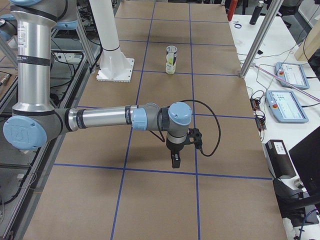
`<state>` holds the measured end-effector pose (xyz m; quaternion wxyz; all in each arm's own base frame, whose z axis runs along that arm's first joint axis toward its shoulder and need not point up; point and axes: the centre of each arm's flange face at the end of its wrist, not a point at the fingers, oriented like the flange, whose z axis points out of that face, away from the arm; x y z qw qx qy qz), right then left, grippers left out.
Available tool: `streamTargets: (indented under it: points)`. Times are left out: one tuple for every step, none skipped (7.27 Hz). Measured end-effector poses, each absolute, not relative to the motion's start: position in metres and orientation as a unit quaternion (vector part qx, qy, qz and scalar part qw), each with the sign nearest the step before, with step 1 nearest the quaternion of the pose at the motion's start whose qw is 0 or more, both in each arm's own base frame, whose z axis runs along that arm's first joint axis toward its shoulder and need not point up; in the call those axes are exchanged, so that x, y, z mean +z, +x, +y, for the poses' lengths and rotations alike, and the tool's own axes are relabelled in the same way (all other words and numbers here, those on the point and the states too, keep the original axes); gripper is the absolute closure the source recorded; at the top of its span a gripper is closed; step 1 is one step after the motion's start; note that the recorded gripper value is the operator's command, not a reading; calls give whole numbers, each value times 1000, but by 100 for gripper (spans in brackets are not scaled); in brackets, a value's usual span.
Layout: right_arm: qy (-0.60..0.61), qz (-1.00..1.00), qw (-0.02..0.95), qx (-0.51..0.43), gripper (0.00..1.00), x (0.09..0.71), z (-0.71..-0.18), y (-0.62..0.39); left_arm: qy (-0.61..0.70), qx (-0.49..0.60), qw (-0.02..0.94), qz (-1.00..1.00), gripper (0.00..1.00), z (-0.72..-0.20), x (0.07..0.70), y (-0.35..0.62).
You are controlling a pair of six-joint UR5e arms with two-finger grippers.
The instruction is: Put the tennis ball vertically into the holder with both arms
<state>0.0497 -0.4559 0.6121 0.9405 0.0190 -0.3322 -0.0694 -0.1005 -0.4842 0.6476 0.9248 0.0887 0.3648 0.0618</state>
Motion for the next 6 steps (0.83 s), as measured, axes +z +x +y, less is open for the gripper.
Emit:
streamTargets:
  points:
    - [19,-332,940,-69,1,612,-456,50,88,62,925,365,0,-484,648,-100]
    - [19,-332,941,-69,1,613,-456,50,87,62,925,365,1,-483,650,-100]
    - [18,-332,941,-69,1,613,-455,50,87,62,925,365,1,-483,650,-100]
    - [18,-332,941,-69,1,613,-455,50,86,61,925,365,1,-483,651,-100]
    - [18,-332,941,-69,1,613,-455,49,85,61,925,365,0,-482,652,-100]
    - [17,-332,941,-69,1,613,-455,49,83,59,926,365,1,-482,654,-100]
